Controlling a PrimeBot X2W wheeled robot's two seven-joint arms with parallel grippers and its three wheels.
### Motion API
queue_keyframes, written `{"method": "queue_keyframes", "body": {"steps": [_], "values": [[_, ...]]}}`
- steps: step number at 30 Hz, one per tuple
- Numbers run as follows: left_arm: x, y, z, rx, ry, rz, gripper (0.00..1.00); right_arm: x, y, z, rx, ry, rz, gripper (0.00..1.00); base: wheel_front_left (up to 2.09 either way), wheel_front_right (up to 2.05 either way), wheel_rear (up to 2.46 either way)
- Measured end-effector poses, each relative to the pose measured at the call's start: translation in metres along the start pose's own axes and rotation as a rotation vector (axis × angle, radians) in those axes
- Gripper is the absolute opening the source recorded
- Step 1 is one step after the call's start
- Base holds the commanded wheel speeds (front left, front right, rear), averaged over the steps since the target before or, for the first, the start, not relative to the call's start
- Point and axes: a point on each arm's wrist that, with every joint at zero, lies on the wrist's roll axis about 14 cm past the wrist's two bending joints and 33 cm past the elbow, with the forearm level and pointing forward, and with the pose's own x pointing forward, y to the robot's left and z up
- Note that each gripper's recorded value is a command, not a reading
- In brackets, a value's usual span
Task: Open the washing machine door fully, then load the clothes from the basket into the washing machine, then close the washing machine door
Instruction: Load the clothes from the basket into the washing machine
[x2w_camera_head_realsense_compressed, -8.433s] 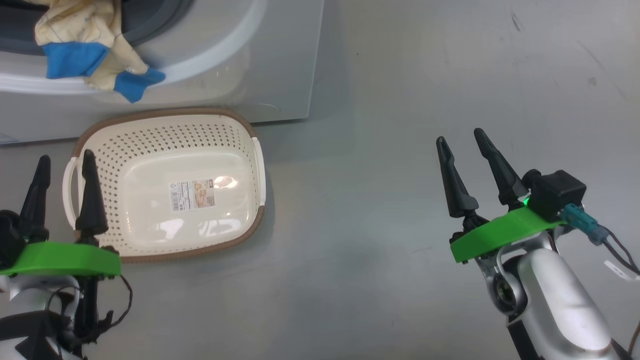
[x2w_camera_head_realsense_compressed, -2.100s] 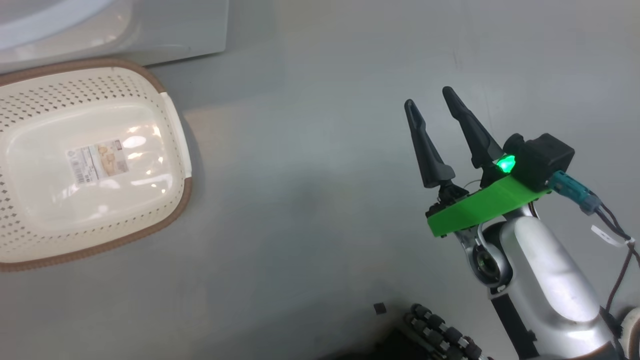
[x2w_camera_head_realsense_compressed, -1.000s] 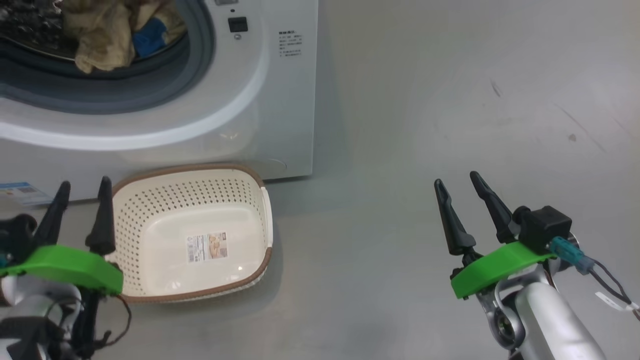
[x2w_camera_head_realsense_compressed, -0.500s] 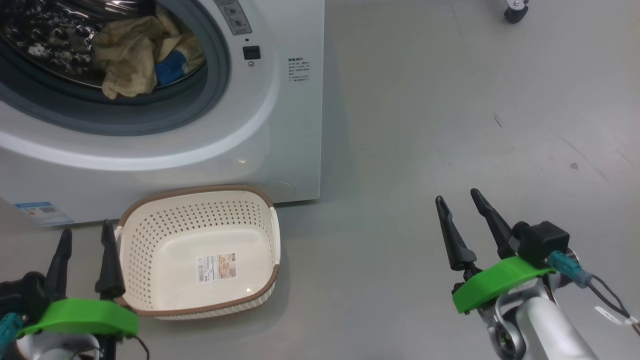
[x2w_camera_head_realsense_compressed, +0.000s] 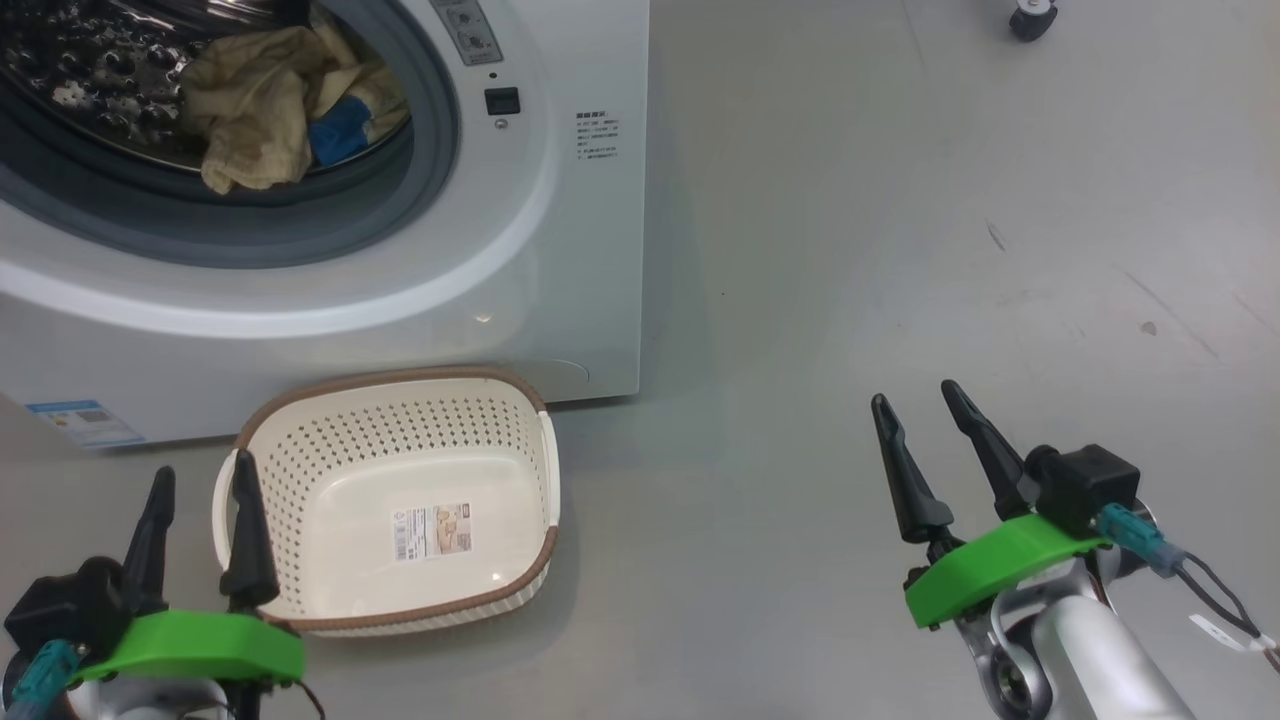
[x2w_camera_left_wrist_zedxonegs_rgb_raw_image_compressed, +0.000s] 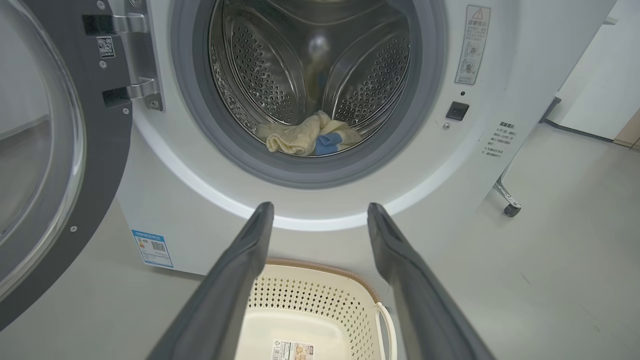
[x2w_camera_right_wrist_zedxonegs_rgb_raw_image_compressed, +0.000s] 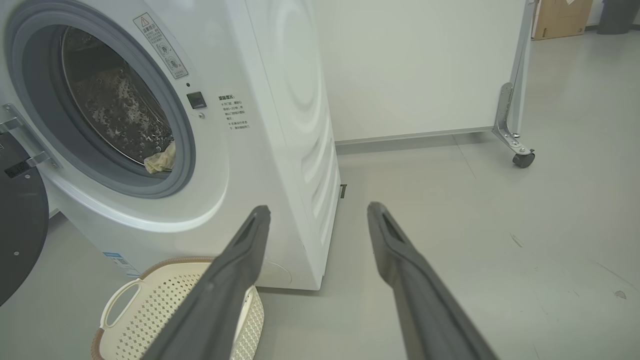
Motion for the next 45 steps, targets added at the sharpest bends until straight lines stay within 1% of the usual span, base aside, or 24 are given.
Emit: {"method": "queue_keyframes", "body": {"steps": [13,19,22,28,33,36,38,39,40,43,45], "values": [[0.005,0.003,-0.009,0.003,0.014,-0.002,1.0,0.001,-0.004,-0.009,0.003,0.025,-0.01,1.0,0.0,0.0,0.0],[0.014,0.003,-0.025,0.003,0.053,-0.018,1.0,0.003,-0.009,-0.017,0.013,0.046,-0.026,1.0,0.0,0.0,0.0],[0.026,0.004,-0.03,0.01,0.064,-0.035,1.0,0.005,-0.013,-0.022,0.014,0.062,-0.035,1.0,0.0,0.0,0.0],[0.064,0.008,-0.034,0.044,0.088,-0.079,1.0,0.017,-0.019,-0.029,0.021,0.078,-0.046,1.0,0.0,0.0,0.0],[0.11,0.016,-0.029,0.069,0.094,-0.111,1.0,0.027,-0.027,-0.04,0.031,0.101,-0.061,1.0,0.0,0.0,0.0],[0.141,0.024,-0.027,0.115,0.106,-0.127,1.0,0.032,-0.032,-0.047,0.042,0.115,-0.07,1.0,0.0,0.0,0.0],[0.16,0.028,-0.029,0.135,0.127,-0.135,1.0,0.036,-0.036,-0.05,0.051,0.12,-0.08,1.0,0.0,0.0,0.0],[0.169,0.029,-0.032,0.133,0.143,-0.139,1.0,0.037,-0.039,-0.052,0.054,0.124,-0.086,1.0,0.0,0.0,0.0],[0.169,0.029,-0.032,0.133,0.143,-0.139,1.0,0.037,-0.039,-0.052,0.054,0.124,-0.086,1.0,0.0,0.0,0.0],[0.194,0.03,-0.043,0.134,0.193,-0.15,1.0,0.038,-0.044,-0.06,0.059,0.145,-0.101,1.0,0.0,0.0,0.0],[0.21,0.03,-0.049,0.158,0.227,-0.166,1.0,0.038,-0.046,-0.065,0.063,0.158,-0.106,1.0,0.0,0.0,0.0]]}}
